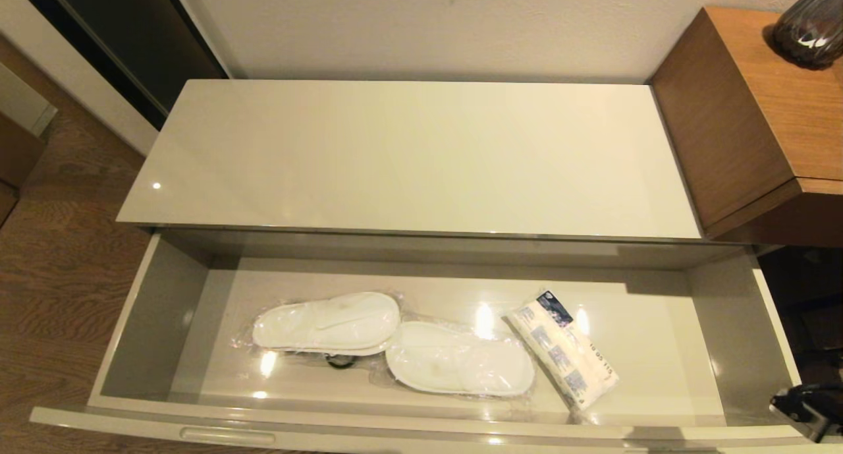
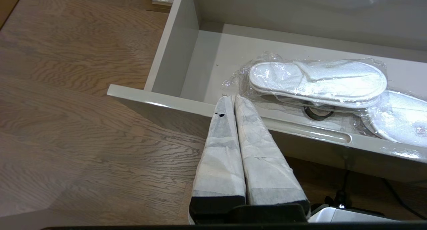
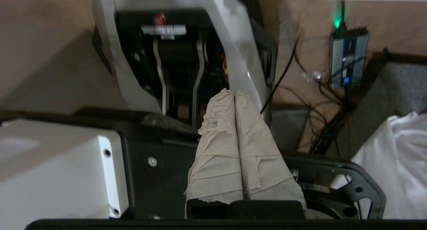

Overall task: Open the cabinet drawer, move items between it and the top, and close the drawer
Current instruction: Close the drawer

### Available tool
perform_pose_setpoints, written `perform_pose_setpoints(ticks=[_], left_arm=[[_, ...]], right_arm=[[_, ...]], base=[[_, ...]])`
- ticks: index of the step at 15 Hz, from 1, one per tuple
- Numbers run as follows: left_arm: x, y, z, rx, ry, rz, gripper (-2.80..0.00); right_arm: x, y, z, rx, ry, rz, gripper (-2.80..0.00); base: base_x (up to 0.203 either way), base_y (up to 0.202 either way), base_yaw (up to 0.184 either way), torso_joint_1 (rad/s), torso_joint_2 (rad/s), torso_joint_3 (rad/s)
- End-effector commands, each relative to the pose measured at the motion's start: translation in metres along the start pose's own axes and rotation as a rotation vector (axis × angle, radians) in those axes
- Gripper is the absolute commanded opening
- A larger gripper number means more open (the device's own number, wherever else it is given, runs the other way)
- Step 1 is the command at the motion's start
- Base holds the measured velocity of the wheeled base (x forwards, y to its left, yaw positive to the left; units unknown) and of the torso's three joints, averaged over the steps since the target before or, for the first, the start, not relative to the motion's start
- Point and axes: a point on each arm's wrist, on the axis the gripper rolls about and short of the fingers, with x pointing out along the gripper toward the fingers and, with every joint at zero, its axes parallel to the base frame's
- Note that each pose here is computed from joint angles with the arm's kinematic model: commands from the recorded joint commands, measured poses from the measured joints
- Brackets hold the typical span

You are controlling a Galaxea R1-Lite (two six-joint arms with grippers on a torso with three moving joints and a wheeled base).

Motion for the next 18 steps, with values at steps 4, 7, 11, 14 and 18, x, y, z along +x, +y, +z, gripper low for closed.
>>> perform_pose_setpoints(ticks=[4,7,11,14,18], left_arm=[[-0.003,0.000,-0.001,-0.001,-0.038,-0.001,-2.80],[-0.003,0.000,-0.001,-0.001,-0.038,-0.001,-2.80],[-0.003,0.000,-0.001,-0.001,-0.038,-0.001,-2.80],[-0.003,0.000,-0.001,-0.001,-0.038,-0.001,-2.80],[-0.003,0.000,-0.001,-0.001,-0.038,-0.001,-2.80]], right_arm=[[0.025,-0.001,-0.001,0.044,0.195,-0.023,-2.80],[0.038,0.000,0.008,0.106,0.221,-0.031,-2.80],[0.052,0.003,0.020,0.173,0.169,-0.019,-2.80],[0.062,0.005,0.026,0.201,0.149,-0.020,-2.80],[0.066,0.010,0.038,0.264,0.122,-0.010,-2.80]], base=[[0.000,0.000,0.000,0.000,0.00,0.000],[0.000,0.000,0.000,0.000,0.00,0.000],[0.000,0.000,0.000,0.000,0.00,0.000],[0.000,0.000,0.000,0.000,0.00,0.000],[0.000,0.000,0.000,0.000,0.00,0.000]])
